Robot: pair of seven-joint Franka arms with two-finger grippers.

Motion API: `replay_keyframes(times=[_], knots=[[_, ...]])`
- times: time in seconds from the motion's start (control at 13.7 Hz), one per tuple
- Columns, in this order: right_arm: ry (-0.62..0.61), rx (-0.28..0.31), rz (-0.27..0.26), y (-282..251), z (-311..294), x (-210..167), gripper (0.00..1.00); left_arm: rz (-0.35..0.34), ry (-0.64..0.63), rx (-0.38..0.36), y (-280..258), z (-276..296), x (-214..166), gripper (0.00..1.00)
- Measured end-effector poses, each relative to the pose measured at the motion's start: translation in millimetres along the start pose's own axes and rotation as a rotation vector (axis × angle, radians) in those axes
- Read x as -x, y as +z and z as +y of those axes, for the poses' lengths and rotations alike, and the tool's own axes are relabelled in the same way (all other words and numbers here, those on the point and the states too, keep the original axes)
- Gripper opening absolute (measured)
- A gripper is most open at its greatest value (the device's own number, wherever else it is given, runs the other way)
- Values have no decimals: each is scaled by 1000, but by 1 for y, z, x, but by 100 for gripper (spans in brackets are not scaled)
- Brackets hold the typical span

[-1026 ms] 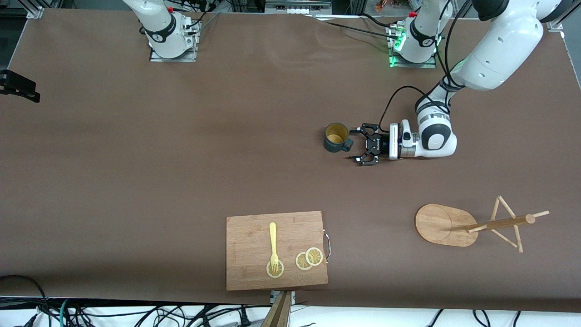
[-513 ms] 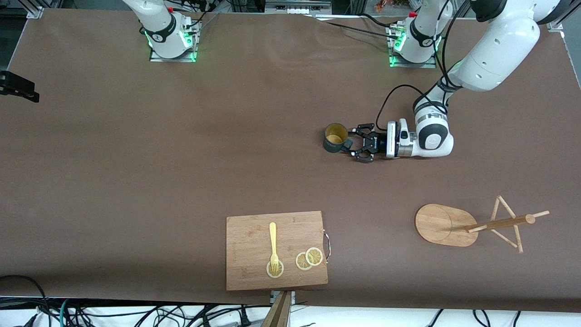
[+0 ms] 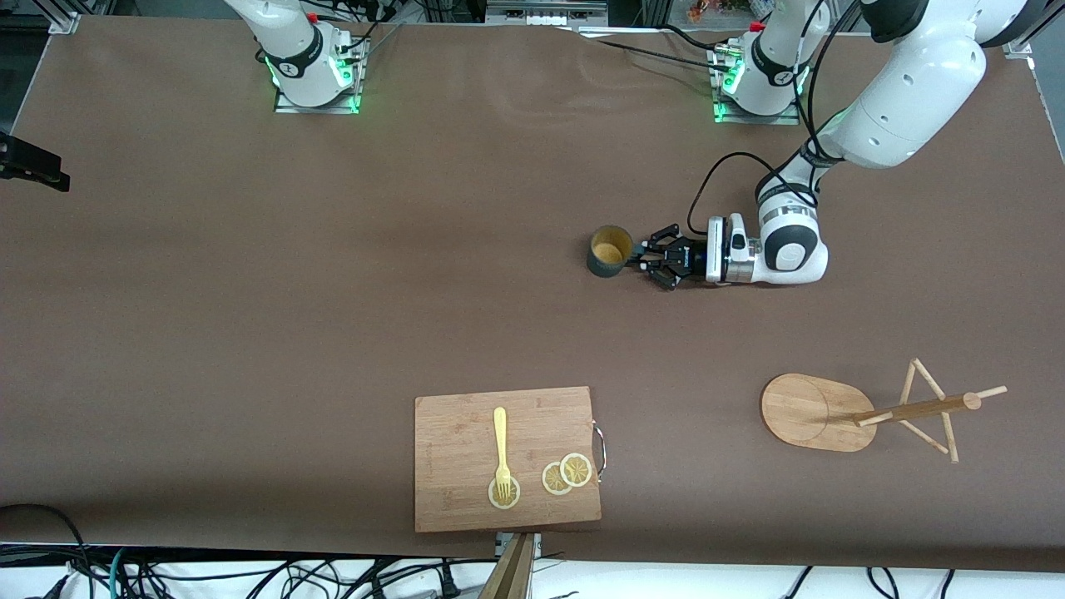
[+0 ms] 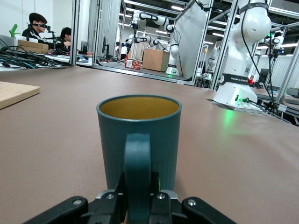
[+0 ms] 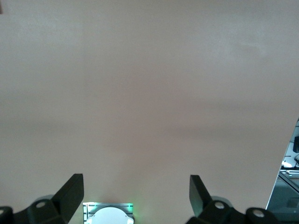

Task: Pass cup and hang on rack
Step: 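Lift the mug with the left gripper and carry it toward the rack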

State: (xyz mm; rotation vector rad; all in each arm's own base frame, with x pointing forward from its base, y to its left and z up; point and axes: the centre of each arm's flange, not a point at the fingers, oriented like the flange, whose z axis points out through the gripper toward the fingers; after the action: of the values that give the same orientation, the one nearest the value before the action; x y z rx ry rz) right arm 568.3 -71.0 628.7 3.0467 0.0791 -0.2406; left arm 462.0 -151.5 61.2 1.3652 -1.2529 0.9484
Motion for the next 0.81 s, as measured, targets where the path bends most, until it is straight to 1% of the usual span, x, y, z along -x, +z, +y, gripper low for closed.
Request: replay_keyframes(times=[0.22, 0.37, 0.51, 0.59, 0.73, 0.81], knots=[[0, 0, 0, 0, 0, 0, 100, -2, 11, -11, -6, -2, -1, 21], [-1, 0, 1, 0, 0, 0, 100, -5, 25, -49, -26, -10, -8, 21], [-4, 0, 2, -1, -2, 0, 100, -16, 25, -102, -66, -20, -27, 21], [-5, 0, 2, -1, -3, 0, 100, -40, -3, -101, -92, -23, -40, 21], [-6, 0, 3, -1, -3, -1, 100, -94, -108, -106, -154, -24, -72, 21], [-5, 0, 3, -1, -3, -1, 100, -110, -171, -115, -185, -21, -89, 21]])
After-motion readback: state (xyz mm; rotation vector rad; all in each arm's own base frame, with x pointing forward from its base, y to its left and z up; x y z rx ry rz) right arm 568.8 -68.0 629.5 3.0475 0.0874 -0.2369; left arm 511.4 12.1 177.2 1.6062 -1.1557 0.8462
